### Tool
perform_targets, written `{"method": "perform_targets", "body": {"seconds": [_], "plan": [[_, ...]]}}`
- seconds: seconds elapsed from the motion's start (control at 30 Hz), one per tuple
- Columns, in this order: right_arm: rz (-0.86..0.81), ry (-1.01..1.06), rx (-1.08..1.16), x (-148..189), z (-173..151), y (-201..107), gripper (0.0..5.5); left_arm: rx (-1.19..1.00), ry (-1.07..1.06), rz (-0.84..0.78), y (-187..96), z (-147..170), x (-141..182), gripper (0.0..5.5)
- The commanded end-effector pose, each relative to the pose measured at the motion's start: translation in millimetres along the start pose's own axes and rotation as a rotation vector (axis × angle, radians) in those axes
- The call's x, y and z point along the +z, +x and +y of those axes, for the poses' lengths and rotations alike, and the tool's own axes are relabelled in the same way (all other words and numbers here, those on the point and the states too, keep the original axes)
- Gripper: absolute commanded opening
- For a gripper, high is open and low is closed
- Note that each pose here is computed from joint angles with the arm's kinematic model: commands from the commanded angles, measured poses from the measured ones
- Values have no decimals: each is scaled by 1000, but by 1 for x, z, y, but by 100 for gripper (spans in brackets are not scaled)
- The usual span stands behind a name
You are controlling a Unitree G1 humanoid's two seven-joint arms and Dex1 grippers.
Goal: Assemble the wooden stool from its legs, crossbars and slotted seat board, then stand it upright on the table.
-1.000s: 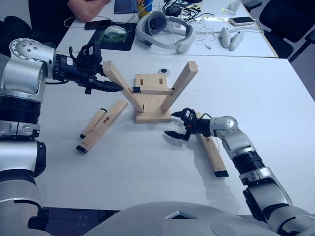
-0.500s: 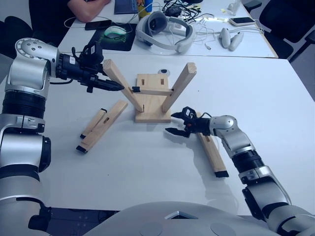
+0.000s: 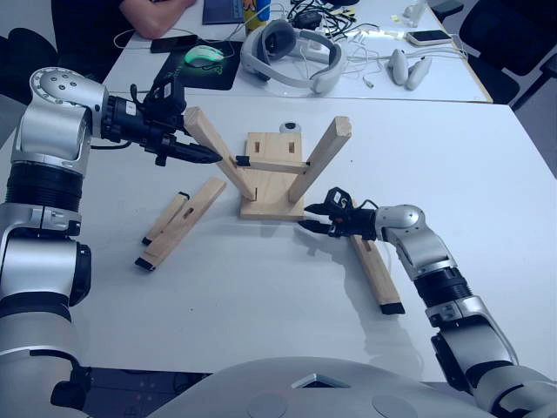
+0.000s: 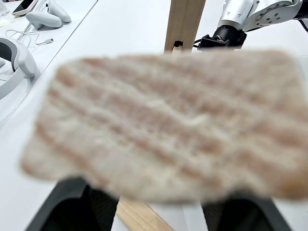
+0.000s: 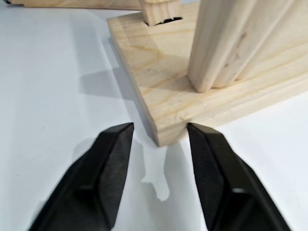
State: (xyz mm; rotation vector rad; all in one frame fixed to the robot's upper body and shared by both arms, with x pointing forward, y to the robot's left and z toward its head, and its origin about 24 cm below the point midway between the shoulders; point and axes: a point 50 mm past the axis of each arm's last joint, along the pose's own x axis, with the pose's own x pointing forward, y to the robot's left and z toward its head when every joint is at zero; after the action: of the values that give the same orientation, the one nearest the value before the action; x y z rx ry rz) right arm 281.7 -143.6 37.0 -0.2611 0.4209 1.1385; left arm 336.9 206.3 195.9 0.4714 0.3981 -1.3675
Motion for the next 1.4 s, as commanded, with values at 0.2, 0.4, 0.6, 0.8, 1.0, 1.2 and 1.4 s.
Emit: {"method": "perform_targets", "body": {"seconds": [0.2,0.4,0.6,0.8,1.0,1.2,1.4], "plan": [[-54,3,221,5,34,15,101,-169,-70,55,56,-18,-17,204],[-39,11,255,3,44,18,92,-128,-88,81,68,-15,-30,204],[-8,1,265,-1,45,18,83,-18,-109,151,43,-7,-52,206],[-10,-2,233,0,40,16,35,-68,-136,78,42,-23,-49,206],[-37,1,208,7,28,3,15,-117,-126,57,47,-44,-41,206],[-108,12,221,31,18,-20,0,-101,-150,46,48,-46,-42,206],[-103,-9,231,45,10,-45,0,-100,-158,38,50,-49,-40,206]]}}
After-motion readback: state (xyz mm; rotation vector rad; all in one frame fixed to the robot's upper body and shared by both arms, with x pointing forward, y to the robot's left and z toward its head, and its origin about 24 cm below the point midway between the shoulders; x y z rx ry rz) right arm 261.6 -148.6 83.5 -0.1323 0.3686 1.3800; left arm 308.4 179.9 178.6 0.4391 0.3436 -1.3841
